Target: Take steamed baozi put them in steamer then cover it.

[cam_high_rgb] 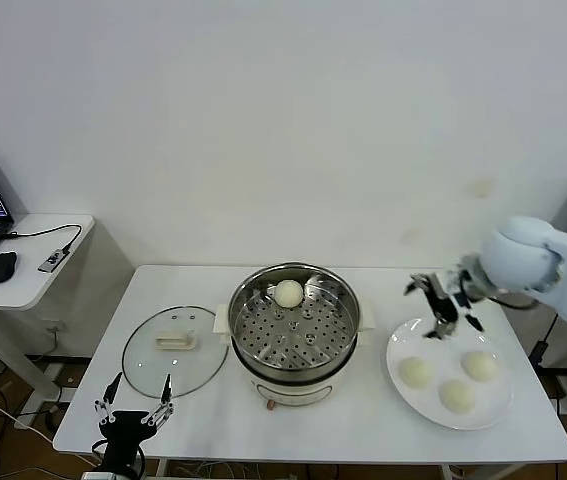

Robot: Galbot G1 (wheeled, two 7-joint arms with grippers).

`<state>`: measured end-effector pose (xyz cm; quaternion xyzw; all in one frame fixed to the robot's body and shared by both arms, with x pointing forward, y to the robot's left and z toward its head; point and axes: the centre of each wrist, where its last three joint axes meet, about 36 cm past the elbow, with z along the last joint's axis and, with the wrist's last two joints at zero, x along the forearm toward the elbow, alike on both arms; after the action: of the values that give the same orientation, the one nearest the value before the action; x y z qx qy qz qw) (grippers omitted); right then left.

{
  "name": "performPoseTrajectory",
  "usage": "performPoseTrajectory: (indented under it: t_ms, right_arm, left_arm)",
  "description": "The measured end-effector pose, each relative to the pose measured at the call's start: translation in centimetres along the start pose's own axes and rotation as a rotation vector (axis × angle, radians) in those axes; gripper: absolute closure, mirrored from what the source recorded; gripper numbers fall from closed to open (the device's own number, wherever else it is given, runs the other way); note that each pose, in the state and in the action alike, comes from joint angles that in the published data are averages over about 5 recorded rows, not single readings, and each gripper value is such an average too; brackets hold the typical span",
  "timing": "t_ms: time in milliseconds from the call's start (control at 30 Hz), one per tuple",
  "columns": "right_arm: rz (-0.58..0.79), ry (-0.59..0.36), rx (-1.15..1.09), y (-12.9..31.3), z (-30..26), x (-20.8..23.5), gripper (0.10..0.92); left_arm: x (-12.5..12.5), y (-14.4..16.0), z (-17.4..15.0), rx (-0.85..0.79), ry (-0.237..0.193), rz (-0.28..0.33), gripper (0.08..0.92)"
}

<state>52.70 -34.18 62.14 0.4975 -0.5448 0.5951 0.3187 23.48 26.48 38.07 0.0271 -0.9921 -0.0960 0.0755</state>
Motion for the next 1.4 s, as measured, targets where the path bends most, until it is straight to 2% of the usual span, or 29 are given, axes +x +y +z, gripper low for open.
performPoseTrajectory:
  t_ms: [233, 500, 1200, 1400]
  right_arm:
    - [-0.052, 0.027, -0.056, 3.4, 2.8, -2.9, 0.200]
    - [-0.090, 0.038, -0.073, 5.1, 4.2, -6.8, 0.200]
    - [-0.114, 0.019, -0.092, 3.4, 3.7, -15.3, 0.200]
    - [-0.120, 0.017, -0.096, 2.7, 3.0, -16.5, 0.269]
  left_arm:
    - [0.0, 0.0, 0.4, -0.005, 0.012, -0.007, 0.177]
    - [0.1, 0.4, 0.5, -0.010, 0.020, -0.020, 0.177]
    - [-0.9, 1.5, 1.2, -0.022, 0.027, -0.050, 0.177]
    - [-1.0, 1.6, 1.4, -0.021, 0.028, -0.054, 0.177]
